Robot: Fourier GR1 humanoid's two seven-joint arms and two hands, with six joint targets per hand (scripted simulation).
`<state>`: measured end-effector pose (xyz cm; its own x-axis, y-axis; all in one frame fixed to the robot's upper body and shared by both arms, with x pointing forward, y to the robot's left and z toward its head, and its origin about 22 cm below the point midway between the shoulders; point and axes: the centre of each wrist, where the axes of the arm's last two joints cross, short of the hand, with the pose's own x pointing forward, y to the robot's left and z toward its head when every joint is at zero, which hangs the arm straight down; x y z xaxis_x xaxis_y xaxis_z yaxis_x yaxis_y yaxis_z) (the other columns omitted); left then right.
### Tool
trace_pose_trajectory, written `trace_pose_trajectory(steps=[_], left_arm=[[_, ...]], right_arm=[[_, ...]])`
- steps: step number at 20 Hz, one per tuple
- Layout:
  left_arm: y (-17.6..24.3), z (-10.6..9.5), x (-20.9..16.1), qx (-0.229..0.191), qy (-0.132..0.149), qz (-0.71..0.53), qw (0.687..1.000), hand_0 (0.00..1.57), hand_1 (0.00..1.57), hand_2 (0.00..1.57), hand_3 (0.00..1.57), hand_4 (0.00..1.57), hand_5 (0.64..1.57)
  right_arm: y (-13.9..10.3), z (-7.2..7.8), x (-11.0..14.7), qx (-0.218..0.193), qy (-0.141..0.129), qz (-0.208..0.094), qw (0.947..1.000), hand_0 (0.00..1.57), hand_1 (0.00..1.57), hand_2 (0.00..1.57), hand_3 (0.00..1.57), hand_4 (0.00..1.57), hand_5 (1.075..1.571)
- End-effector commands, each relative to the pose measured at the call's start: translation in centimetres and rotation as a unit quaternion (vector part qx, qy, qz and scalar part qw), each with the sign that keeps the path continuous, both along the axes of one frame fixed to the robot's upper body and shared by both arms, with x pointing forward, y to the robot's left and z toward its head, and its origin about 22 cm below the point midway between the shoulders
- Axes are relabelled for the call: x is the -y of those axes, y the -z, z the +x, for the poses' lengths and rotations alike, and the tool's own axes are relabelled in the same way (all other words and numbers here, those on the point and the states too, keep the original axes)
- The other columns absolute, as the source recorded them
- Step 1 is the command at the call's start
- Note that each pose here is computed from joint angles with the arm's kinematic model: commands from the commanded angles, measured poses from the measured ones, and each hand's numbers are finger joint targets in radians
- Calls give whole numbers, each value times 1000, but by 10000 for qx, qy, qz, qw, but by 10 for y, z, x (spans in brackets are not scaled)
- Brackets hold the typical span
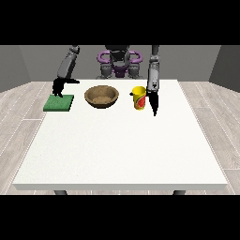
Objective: Pick the cup and pour the ball into the bowl, then pick the bowl and place it on the pad
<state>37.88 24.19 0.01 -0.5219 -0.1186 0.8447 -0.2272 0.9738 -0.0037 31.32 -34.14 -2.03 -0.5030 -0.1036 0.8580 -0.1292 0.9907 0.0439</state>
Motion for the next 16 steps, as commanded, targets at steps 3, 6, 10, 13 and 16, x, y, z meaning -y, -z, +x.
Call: trace_pose_trajectory(steps=[3,6,10,13,16], left_arm=[[1,3,-21,262,-739,452,9959,1231,1231,1571,1480,1073,1571],[-3,4,-14,389,-1227,377,9910,1373,1373,1571,1571,1165,1533],[-3,-7,-23,320,-1398,564,9880,1365,1365,1571,1571,1202,1529],[-5,-13,-17,94,-1599,1026,9818,1380,1380,1571,1571,1228,1534],[0,-18,-8,-173,-1937,2053,9592,1394,1394,1571,1571,1251,1530]], right_arm=[[-12,-2,16,230,-264,-65,9994,0,0,0,0,0,1540],[-56,16,34,596,-268,-253,9975,0,0,0,0,135,1548],[-51,14,31,510,-378,-280,9976,0,0,255,0,161,1549],[-37,15,25,168,-385,-194,9989,0,0,207,0,220,1552],[-40,29,13,-362,-428,-326,9979,0,0,214,119,231,1553]])
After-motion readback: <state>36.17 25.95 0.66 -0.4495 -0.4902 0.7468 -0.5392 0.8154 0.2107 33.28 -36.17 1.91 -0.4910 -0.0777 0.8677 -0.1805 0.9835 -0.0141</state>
